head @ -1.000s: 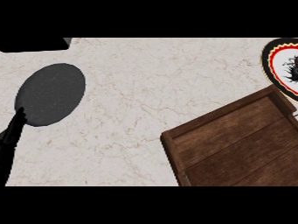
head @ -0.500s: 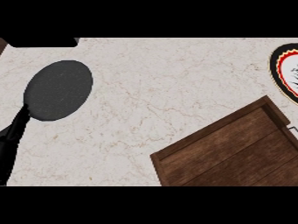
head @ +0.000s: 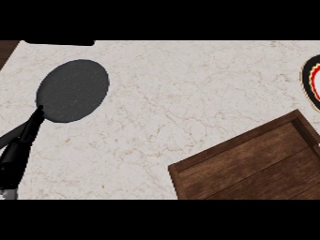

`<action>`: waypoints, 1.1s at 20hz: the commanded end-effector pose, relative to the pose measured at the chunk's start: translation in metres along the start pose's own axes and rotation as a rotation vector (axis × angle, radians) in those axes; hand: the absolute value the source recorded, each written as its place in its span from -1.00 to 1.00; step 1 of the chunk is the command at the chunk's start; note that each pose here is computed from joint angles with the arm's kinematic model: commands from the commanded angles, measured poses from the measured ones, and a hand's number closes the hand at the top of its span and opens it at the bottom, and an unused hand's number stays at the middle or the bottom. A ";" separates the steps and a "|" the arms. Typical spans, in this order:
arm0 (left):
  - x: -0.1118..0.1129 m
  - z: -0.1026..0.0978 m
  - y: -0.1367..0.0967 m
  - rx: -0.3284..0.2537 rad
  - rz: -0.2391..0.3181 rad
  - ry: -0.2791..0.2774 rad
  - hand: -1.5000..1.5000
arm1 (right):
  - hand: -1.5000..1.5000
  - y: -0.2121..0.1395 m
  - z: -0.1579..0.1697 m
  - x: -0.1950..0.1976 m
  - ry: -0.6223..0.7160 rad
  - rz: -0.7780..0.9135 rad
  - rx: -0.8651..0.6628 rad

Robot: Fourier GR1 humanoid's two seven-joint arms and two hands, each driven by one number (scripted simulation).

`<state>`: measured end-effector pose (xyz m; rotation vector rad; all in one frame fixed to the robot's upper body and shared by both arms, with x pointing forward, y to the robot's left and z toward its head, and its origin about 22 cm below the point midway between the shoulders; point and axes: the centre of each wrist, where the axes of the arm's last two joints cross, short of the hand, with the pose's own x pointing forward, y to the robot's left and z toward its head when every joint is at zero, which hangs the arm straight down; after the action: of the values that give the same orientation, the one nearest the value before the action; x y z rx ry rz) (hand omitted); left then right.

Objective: Pick the croissant from the tray and place it in the plate

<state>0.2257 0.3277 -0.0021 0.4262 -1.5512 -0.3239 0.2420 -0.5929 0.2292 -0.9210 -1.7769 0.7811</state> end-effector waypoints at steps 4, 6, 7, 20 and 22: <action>0.017 -0.005 -0.008 -0.027 -0.007 -0.021 0.00 | 1.00 0.025 -0.040 0.005 -0.036 -0.111 0.125; 0.004 -0.005 0.003 -0.005 -0.005 -0.018 0.00 | 1.00 0.038 -0.050 0.007 -0.042 -0.119 0.189; 0.000 -0.001 -0.008 -0.006 -0.001 -0.005 0.00 | 1.00 0.063 -0.056 0.004 -0.035 -0.105 0.200; -0.002 -0.001 -0.006 -0.009 -0.002 0.012 0.00 | 1.00 0.166 -0.091 0.011 0.121 -0.289 0.383; 0.000 -0.006 -0.008 0.010 -0.024 0.007 0.00 | -1.00 0.179 -0.089 0.010 0.183 -0.256 0.374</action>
<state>0.2320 0.3235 -0.0036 0.4355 -1.5444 -0.3304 0.3594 -0.4949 0.1341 -0.5412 -1.5484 0.8896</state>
